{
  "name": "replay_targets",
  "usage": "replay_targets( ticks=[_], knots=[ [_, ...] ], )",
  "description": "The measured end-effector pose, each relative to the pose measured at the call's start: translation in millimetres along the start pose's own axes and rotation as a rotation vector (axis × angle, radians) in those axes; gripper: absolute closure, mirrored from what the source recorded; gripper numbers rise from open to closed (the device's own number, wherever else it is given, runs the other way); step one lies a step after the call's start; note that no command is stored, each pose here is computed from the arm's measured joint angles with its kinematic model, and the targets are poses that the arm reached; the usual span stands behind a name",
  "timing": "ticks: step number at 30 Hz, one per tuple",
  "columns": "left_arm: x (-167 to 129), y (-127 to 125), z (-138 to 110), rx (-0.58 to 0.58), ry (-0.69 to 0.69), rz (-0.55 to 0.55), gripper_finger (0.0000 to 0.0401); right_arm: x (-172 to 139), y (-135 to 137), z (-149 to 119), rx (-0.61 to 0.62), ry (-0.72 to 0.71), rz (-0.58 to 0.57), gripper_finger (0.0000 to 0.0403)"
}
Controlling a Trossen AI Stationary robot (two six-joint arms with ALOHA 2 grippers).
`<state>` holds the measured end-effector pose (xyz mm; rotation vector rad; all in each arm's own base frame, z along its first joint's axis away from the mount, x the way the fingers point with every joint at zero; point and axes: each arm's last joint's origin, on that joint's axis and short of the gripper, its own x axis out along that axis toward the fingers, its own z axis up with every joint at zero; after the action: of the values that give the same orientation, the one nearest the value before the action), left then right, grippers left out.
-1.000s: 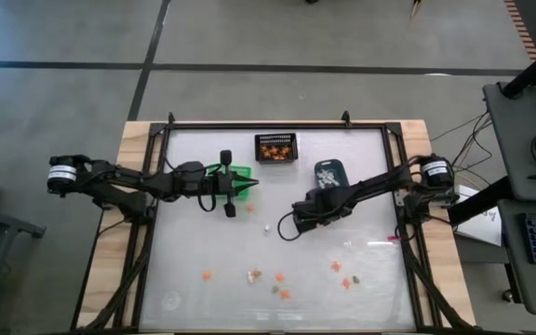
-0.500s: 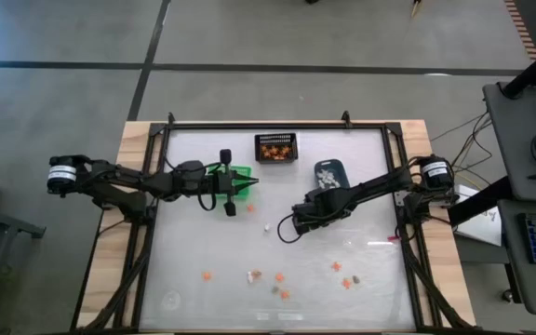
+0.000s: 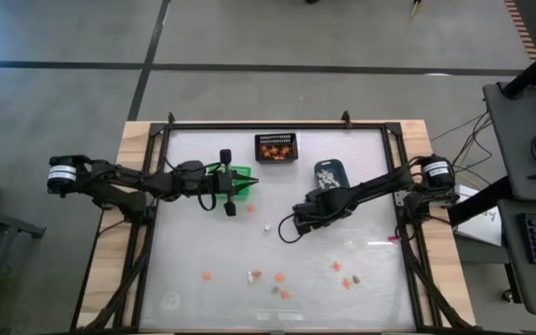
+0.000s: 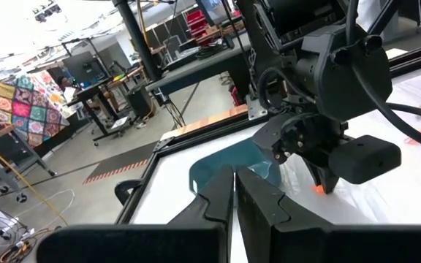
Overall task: Sort Halloween decoration
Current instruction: Put the orange spider toy into the black bin
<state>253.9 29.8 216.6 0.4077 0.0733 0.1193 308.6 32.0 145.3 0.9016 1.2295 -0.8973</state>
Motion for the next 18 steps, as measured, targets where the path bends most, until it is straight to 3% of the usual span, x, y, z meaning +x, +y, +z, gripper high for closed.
replay_targets(
  ticks=[13,18],
  knots=[
    [0.6,0.6,1.4,-0.004,-0.005,0.002,0.0401,-31.1,-1.5,2.5,-0.041,-0.040,0.111,0.0349],
    [0.6,0.7,1.4,-0.004,-0.004,0.002,0.0401,-37.8,0.7,-7.0,-0.236,-0.125,0.106,0.0349]
  ],
)
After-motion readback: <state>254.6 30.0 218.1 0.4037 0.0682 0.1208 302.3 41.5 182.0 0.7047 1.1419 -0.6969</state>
